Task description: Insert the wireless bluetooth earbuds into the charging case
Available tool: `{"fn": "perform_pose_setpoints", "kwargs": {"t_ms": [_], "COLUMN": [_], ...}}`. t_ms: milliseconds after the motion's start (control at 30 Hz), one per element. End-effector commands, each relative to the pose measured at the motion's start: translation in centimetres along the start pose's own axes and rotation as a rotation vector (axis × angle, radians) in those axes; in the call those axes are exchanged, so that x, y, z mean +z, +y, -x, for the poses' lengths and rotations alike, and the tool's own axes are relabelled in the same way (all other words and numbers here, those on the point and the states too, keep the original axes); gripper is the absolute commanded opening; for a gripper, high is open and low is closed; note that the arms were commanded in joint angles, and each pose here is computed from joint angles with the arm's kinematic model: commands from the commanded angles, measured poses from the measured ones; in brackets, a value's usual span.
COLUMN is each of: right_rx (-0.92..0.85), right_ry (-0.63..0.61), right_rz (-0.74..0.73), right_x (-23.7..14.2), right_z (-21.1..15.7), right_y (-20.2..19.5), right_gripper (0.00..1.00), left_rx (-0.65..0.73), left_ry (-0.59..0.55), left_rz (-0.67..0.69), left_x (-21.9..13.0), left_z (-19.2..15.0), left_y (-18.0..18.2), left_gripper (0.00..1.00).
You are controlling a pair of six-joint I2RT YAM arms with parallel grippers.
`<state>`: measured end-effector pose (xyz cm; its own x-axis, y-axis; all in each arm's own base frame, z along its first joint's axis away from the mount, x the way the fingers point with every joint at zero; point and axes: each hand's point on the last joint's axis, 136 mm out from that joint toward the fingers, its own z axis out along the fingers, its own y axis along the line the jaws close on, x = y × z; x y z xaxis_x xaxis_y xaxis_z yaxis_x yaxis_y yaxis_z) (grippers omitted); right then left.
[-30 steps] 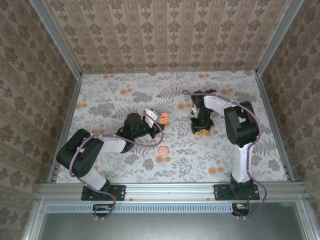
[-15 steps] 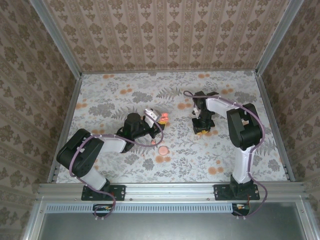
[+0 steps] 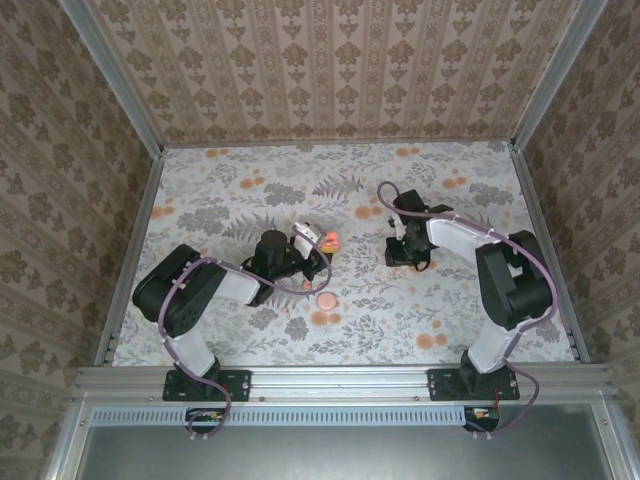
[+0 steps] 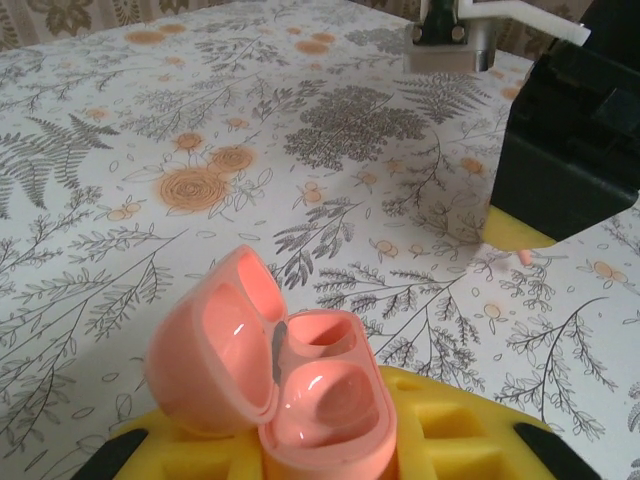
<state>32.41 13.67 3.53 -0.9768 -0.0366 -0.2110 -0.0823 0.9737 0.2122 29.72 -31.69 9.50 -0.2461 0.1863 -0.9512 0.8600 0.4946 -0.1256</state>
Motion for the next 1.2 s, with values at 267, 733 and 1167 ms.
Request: {"fn": "perform_pose_setpoints", "kwargs": {"t_ms": [267, 733, 1167], "right_rx": [-0.04, -0.198, -0.272], "right_ry": [-0.487, -0.875, -0.931], "right_rz": [0.259, 0.467, 0.575], "right_x": [-5.9, -13.3, -14.8], "right_z": [6.1, 7.5, 6.7], "right_y": [6.3, 10.8, 12.9], "right_gripper": [0.23, 0.23, 0.24], "left_rx": [0.061, 0.137, 0.158], "left_ry": [-0.203, -0.261, -0.303], "left_rz": [-0.053, -0.111, -0.146], "left_x": [0.3, -0.4, -0.6], "left_z": [3.9, 6.2, 7.9], "left_y": [-1.1, -3.1, -4.0], "left_gripper": [0.18, 0.18, 0.18]}}
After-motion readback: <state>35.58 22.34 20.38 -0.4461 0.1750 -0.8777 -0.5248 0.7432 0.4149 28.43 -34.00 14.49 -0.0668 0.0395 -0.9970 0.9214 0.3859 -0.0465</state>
